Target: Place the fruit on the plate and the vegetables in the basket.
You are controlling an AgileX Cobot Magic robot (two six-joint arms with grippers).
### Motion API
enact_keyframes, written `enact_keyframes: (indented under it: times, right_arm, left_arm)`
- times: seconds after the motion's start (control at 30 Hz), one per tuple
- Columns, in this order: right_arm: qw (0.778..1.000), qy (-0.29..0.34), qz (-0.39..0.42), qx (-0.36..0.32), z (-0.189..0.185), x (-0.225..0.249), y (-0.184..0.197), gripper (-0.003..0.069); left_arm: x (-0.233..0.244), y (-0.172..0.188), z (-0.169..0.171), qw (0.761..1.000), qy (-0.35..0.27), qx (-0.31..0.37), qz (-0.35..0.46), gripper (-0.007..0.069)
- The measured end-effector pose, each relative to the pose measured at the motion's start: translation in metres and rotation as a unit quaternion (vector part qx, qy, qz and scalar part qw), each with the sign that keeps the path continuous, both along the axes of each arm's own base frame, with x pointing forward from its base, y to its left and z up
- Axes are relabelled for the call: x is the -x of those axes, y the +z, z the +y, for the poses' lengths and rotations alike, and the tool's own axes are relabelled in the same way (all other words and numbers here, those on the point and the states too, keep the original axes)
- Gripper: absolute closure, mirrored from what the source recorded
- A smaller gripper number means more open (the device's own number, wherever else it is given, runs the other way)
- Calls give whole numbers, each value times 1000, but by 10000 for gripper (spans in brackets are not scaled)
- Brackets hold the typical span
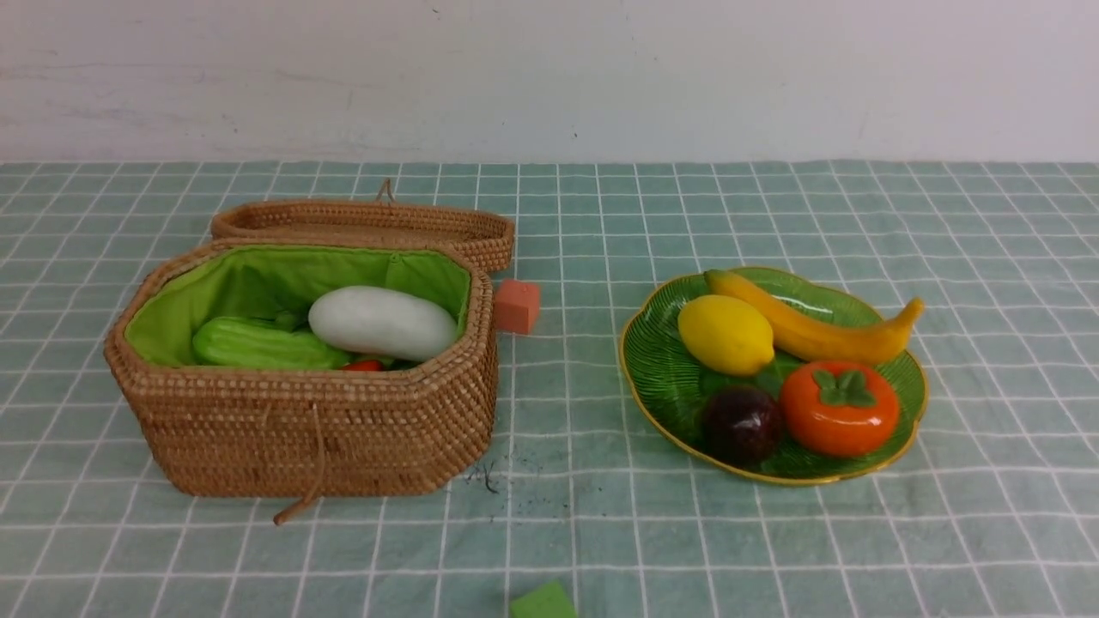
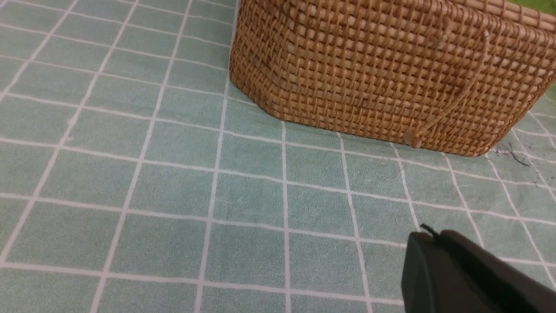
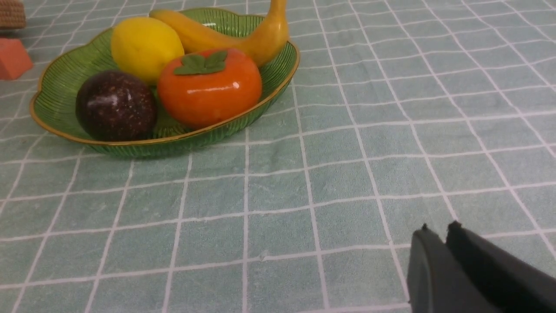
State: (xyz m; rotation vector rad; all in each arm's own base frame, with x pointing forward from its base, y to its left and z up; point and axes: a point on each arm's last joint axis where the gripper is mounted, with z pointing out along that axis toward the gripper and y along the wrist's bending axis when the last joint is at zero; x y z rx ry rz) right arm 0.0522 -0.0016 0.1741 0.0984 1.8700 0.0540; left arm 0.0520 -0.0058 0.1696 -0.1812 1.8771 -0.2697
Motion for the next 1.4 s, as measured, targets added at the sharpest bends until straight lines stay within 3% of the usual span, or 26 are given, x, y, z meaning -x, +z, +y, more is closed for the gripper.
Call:
enact_keyframes:
  times: [1.4]
  right_arm:
    - [1000, 0, 0, 0, 0, 0, 0, 543]
  left_arm:
    - [0, 0, 0, 1000, 0, 1, 0, 638]
